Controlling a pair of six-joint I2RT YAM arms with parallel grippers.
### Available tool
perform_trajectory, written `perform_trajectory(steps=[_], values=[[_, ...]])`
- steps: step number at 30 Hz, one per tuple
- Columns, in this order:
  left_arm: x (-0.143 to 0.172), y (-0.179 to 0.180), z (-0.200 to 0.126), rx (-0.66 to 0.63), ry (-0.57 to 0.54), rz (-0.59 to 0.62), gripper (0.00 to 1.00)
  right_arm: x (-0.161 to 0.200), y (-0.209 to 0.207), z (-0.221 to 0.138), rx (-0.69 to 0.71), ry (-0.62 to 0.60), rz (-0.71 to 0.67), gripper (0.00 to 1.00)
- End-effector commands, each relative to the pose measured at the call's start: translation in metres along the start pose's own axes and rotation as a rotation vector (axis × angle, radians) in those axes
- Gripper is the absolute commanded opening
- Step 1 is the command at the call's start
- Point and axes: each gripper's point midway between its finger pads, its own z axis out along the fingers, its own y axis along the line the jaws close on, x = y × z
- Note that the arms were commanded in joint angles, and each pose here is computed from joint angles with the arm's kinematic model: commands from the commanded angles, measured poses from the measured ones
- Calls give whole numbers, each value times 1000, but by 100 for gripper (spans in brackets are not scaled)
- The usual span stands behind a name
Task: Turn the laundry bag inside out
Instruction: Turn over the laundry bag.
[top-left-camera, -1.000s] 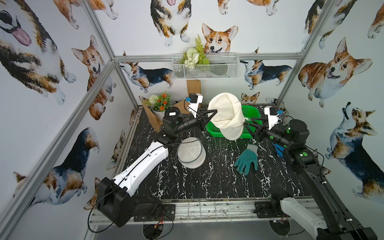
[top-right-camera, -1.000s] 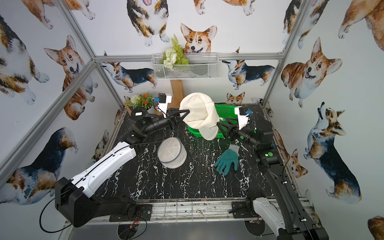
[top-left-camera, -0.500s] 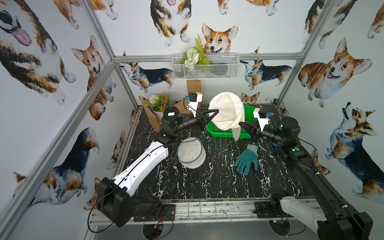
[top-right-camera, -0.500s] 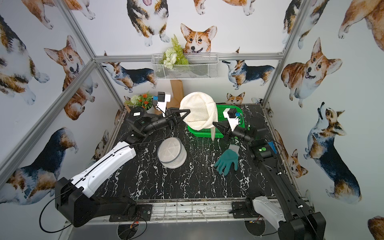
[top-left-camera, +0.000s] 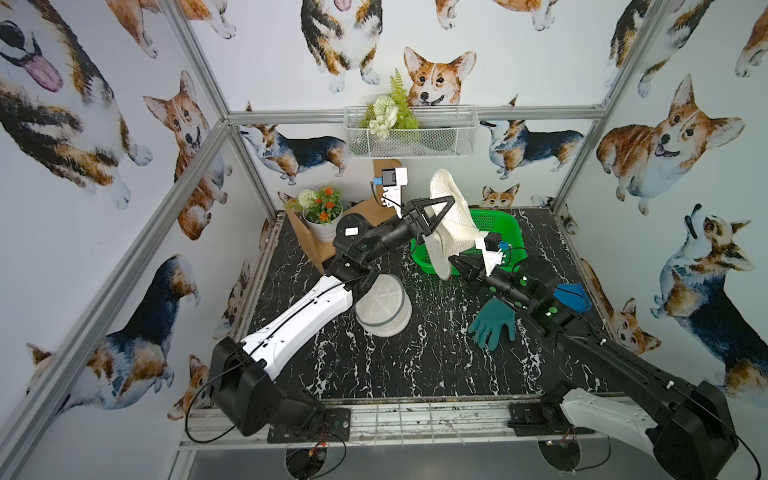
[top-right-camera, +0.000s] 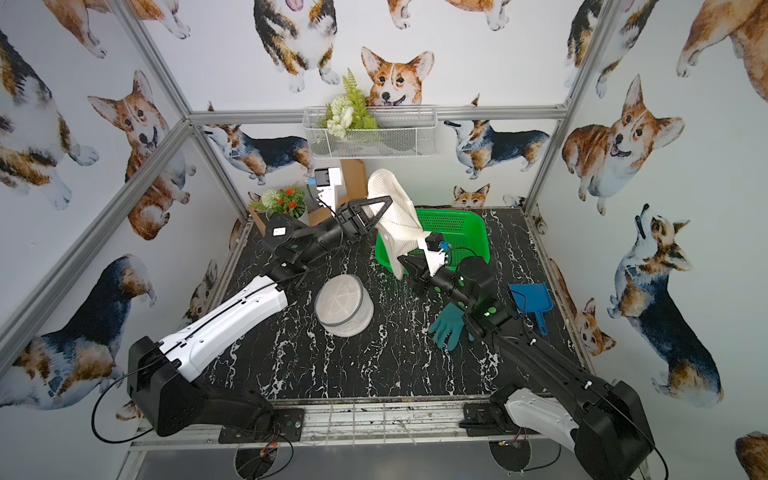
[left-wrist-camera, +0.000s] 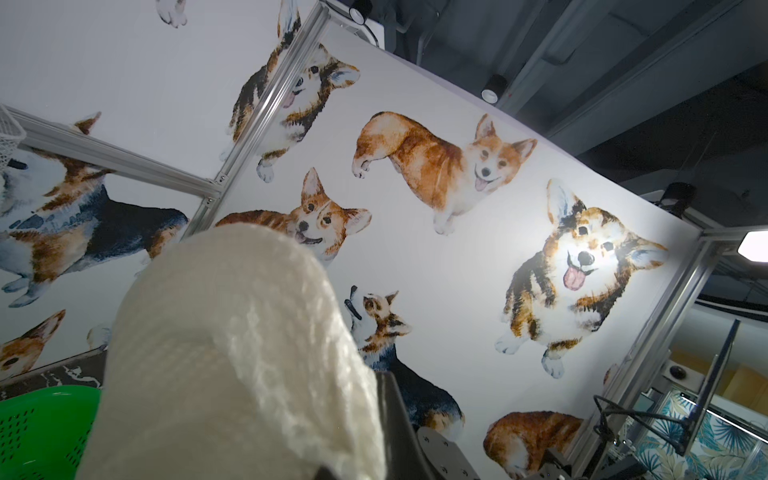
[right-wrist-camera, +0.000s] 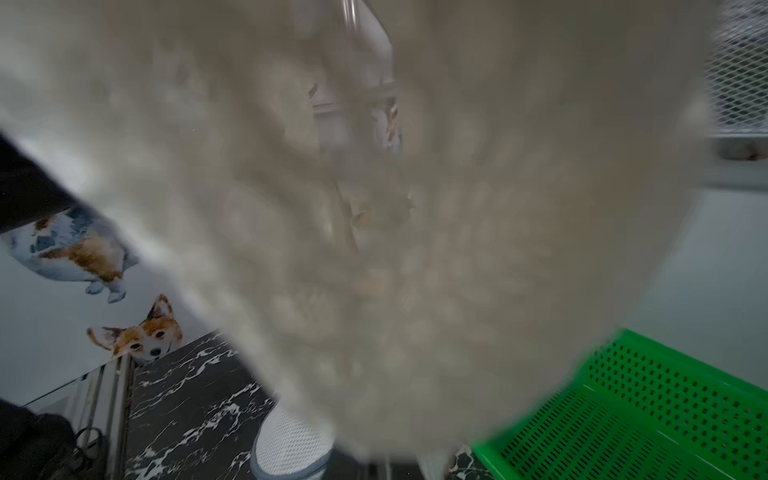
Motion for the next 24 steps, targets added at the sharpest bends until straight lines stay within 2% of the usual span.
perform_trajectory(steps=[1, 3, 6, 8, 10, 12, 14, 19, 24], values=[[-29, -14, -2, 1, -124, 21, 0, -16, -49, -10, 290, -59, 10, 11], [-26, -6, -7, -60, -113, 34, 0, -20, -75, -28, 404, -68, 21, 30], [-16, 14, -17, -181, -86, 34, 0, -28, -93, -51, 435, -60, 2, 45], [-11, 30, -25, -269, -78, 29, 0, -32, -75, -54, 338, -11, -96, 60], [-6, 46, -34, -368, -66, 33, 0, -29, -43, -53, 169, 56, -186, 70], [-4, 54, -39, -420, -58, 57, 0, -24, -18, -58, 39, 104, -201, 72], [-2, 58, -42, -447, -44, 80, 0, -29, -4, -61, -18, 116, -165, 70], [7, 67, -44, -489, 11, 103, 0, -70, 7, -49, 48, 53, -170, 57], [7, 67, -43, -485, 15, 96, 0, -94, 10, -19, 89, 53, -299, 61]])
